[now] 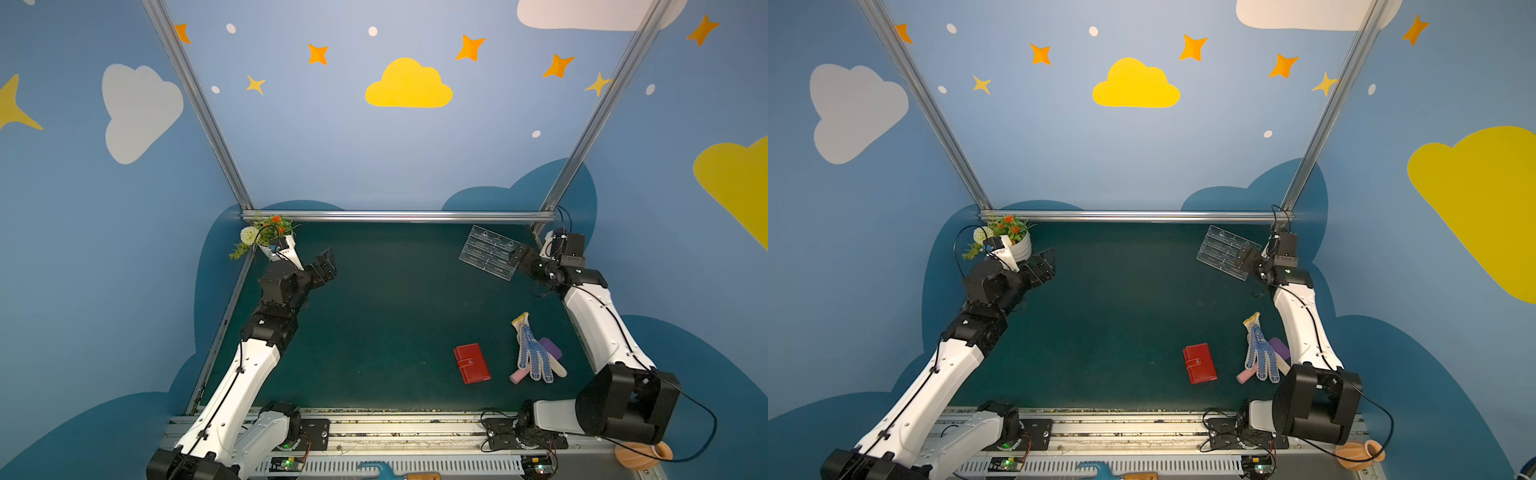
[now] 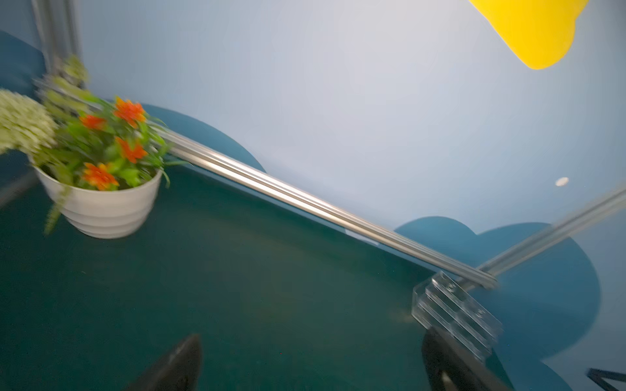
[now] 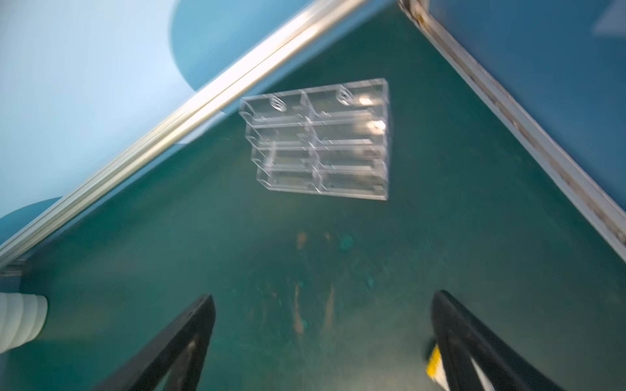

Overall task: Take the credit cards out of the card holder
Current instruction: Move the storage box to the center of the table.

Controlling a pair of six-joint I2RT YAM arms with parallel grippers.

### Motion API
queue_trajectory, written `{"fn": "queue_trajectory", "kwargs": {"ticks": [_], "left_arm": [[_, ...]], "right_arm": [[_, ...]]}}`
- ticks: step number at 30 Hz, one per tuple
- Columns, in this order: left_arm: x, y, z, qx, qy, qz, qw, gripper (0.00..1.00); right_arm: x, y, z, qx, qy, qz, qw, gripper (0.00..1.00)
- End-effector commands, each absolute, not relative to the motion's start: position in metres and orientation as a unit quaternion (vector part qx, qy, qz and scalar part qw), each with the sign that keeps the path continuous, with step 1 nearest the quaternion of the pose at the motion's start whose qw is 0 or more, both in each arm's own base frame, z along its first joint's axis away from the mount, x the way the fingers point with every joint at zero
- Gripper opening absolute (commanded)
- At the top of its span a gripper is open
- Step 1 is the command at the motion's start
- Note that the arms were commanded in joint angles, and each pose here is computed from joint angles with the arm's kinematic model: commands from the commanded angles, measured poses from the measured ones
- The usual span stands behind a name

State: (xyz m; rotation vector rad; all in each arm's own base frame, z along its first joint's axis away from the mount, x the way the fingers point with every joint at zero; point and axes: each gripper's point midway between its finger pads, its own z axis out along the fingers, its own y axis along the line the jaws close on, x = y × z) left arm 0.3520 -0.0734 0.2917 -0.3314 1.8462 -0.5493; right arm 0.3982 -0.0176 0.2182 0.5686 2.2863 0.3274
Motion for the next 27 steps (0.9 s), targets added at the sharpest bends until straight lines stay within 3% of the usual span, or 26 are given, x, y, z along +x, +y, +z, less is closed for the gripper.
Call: {"fn": "queue_trajectory", "kwargs": {"ticks": [1, 7, 16, 27], "left_arm": [[0.331, -0.109, 0.271, -0.109, 0.823, -0.283, 0.481, 1.00], [0.320, -0.149, 0.260, -0.062, 0.839, -0.309, 0.444, 1.00], [0.307, -0.179, 0.232, -0.029, 0.862, -0.309, 0.401, 1.00], [0.303, -0.177, 0.217, -0.038, 0.871, -0.296, 0.390, 1.00]], "right_arm": [[0.386, -0.018, 0.204, 0.249, 0.908, 0.149, 0.301, 0.97], [0.420, -0.056, 0.198, 0.267, 0.909, 0.136, 0.288, 0.92], [0.491, -0.082, 0.163, 0.266, 0.923, 0.146, 0.237, 0.58], [0.533, -0.086, 0.138, 0.254, 0.931, 0.128, 0.228, 0.50]]}}
